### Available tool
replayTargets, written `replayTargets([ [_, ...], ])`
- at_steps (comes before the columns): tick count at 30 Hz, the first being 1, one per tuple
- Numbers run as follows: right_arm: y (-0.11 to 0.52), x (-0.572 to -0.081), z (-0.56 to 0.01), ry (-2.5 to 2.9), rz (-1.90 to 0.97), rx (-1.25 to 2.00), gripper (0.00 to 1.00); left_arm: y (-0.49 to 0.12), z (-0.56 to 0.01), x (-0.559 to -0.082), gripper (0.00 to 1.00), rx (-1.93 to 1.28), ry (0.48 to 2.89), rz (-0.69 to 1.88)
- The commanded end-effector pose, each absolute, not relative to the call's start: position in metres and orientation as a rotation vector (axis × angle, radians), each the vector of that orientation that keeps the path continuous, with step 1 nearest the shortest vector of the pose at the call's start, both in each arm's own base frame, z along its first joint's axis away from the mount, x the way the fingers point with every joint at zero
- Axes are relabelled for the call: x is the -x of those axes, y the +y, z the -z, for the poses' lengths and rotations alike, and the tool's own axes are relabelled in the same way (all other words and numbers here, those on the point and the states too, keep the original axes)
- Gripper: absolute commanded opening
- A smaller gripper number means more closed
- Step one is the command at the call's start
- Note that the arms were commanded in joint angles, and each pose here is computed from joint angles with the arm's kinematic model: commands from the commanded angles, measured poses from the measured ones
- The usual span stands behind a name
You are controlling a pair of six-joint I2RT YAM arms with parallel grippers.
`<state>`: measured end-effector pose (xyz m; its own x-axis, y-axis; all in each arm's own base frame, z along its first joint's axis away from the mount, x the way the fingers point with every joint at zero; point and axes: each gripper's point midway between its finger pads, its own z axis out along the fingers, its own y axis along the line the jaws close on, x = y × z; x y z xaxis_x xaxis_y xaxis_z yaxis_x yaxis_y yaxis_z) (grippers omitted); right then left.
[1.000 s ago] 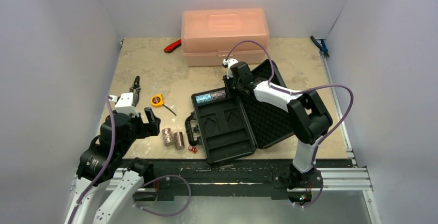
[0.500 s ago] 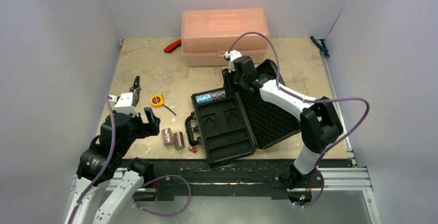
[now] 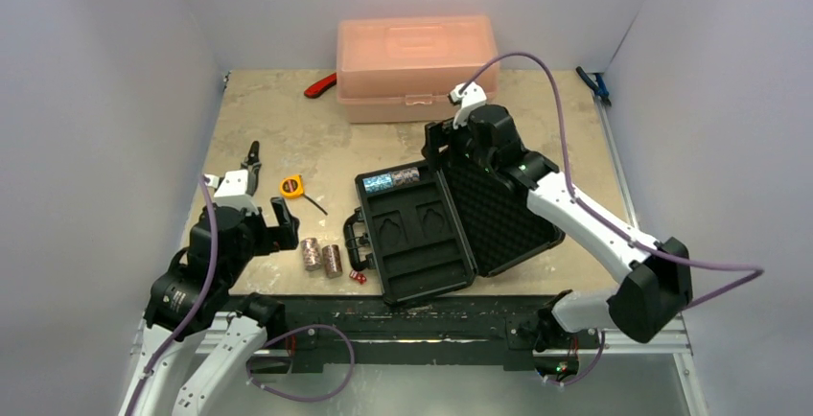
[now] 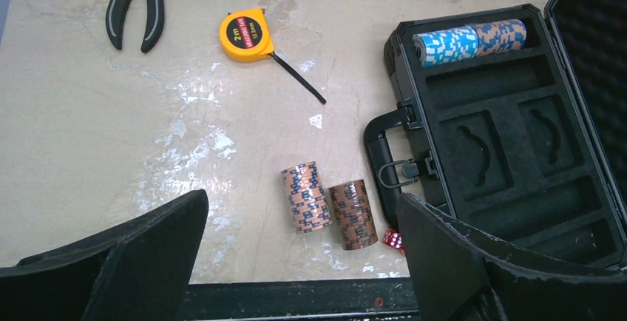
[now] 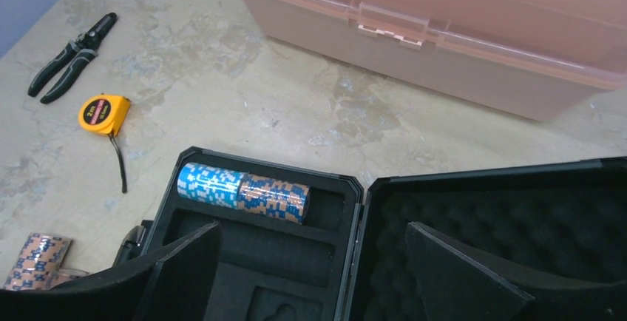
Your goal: Pack up texas hold em set
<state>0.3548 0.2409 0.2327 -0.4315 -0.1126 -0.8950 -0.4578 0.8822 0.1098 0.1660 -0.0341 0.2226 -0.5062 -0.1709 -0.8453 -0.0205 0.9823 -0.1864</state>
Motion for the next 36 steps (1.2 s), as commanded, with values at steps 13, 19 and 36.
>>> replayTargets([
  [13, 0.208, -0.297, -0.31, 1.847, -0.588, 0.218, 0.99, -0.03, -0.22, -0.172, 1.0, 0.176, 2.12, 0.143],
  [19, 0.201, -0.294, -0.322, 1.802, -0.633, 0.09, 0.99, -0.028, -0.217, -0.174, 1.0, 0.183, 2.131, 0.126],
  [36, 0.198, -0.318, -0.227, 2.044, -0.409, 0.124, 0.99, -0.043, -0.192, -0.184, 0.96, 0.209, 2.335, 0.115],
])
